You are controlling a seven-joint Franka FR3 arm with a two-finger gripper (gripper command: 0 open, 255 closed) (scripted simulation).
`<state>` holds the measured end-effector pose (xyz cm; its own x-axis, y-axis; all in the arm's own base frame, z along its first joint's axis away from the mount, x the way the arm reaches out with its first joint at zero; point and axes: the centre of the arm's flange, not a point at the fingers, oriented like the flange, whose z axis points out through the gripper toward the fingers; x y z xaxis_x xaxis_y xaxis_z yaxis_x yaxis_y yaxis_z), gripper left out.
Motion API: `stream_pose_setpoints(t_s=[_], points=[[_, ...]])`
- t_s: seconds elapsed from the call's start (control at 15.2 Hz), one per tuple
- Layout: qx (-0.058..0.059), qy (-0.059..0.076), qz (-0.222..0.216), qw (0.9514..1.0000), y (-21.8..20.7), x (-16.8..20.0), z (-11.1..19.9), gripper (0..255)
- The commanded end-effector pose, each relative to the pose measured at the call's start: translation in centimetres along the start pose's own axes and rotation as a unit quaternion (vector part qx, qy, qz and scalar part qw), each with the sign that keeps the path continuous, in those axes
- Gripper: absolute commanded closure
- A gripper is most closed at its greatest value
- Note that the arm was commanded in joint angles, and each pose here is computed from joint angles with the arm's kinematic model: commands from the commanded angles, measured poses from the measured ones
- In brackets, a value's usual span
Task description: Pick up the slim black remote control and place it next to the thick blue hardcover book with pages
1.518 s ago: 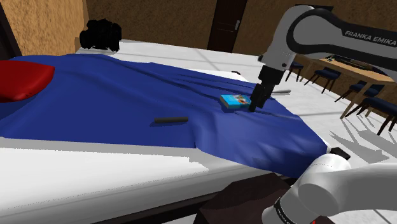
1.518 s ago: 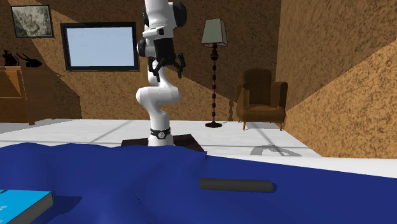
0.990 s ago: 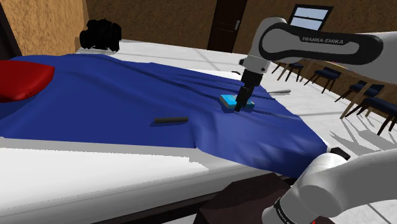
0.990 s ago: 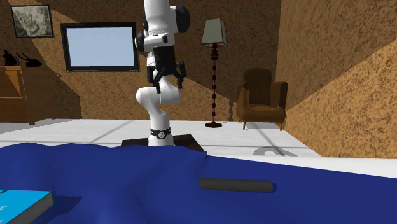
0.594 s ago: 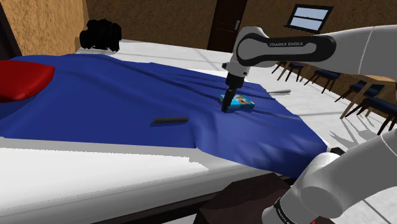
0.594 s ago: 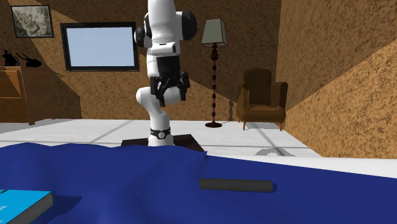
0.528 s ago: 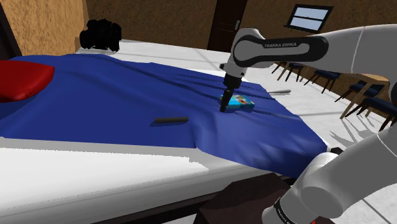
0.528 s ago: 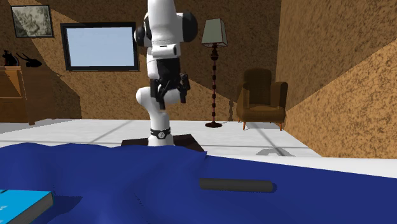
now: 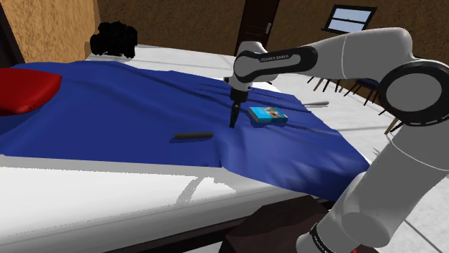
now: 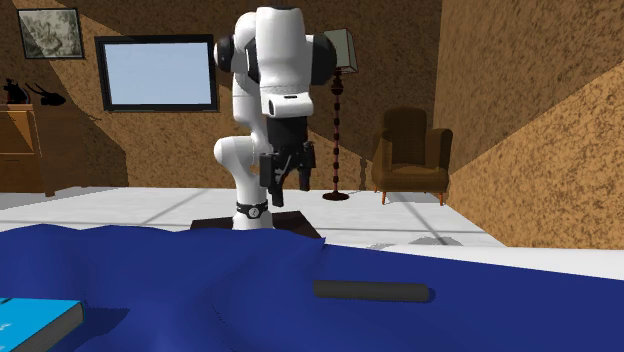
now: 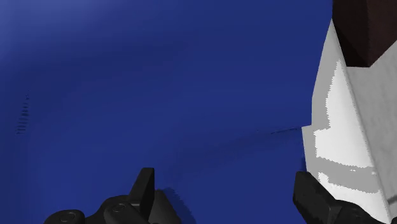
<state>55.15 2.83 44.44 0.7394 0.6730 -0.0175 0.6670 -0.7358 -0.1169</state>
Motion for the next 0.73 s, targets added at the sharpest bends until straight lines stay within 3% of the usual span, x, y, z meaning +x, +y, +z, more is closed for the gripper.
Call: stream_pose_setpoints(t_s=[0.0,0.33,0.66], points=[[-0.003,-0.002,-0.03,0.9996,0.9,2.1,1.2,0],[-0.01,-0.008,-0.1,0.9949,2.5,7.9,4.1,0],[-0.017,-0.014,-0.171,0.9851,3.3,13.8,7.1,0]])
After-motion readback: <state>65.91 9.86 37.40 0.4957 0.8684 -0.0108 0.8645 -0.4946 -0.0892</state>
